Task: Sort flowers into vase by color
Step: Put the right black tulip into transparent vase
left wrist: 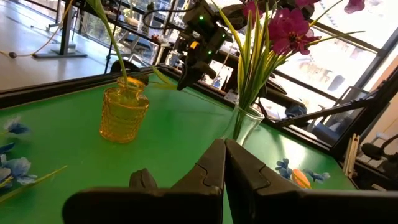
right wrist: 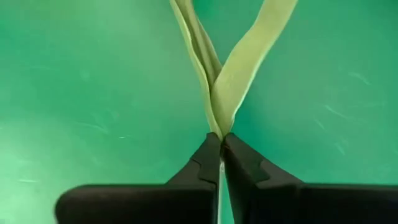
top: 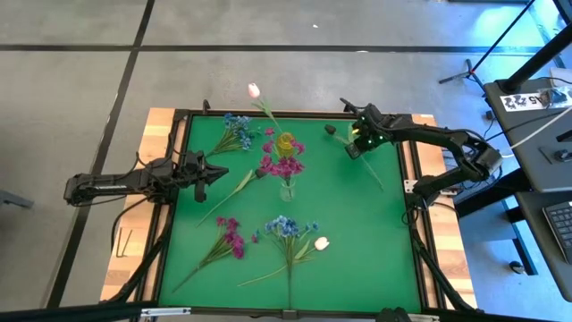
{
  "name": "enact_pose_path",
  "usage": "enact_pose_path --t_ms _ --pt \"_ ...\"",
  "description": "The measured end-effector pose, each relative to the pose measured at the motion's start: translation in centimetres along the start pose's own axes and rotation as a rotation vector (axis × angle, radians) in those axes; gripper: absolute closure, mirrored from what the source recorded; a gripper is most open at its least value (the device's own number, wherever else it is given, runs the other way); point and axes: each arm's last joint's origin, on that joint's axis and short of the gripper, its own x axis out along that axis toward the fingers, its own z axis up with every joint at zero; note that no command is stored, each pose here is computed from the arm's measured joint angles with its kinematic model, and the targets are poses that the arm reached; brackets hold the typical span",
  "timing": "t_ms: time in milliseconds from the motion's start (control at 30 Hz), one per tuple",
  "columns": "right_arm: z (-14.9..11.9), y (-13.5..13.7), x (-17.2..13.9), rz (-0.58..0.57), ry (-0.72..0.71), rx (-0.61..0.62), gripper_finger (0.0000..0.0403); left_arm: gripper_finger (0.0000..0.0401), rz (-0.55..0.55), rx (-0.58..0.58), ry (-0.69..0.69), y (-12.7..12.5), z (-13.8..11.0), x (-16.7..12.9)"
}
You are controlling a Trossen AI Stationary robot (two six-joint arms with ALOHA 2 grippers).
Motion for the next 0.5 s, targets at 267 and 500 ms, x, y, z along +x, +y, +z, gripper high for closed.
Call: enact_pose_path --t_ms 267,500 --pt "0.8 1.1 -3.0 0.220 -0.157 -0.024 0.0398 0.0401 0.000 0.000 0.000 0.0 0.0 0.0" --pt "0.7 1.6 -5.5 0.253 -0.262 -0.047 0.0400 0.0401 0.001 0.000 0.000 0.0 0.0 0.0"
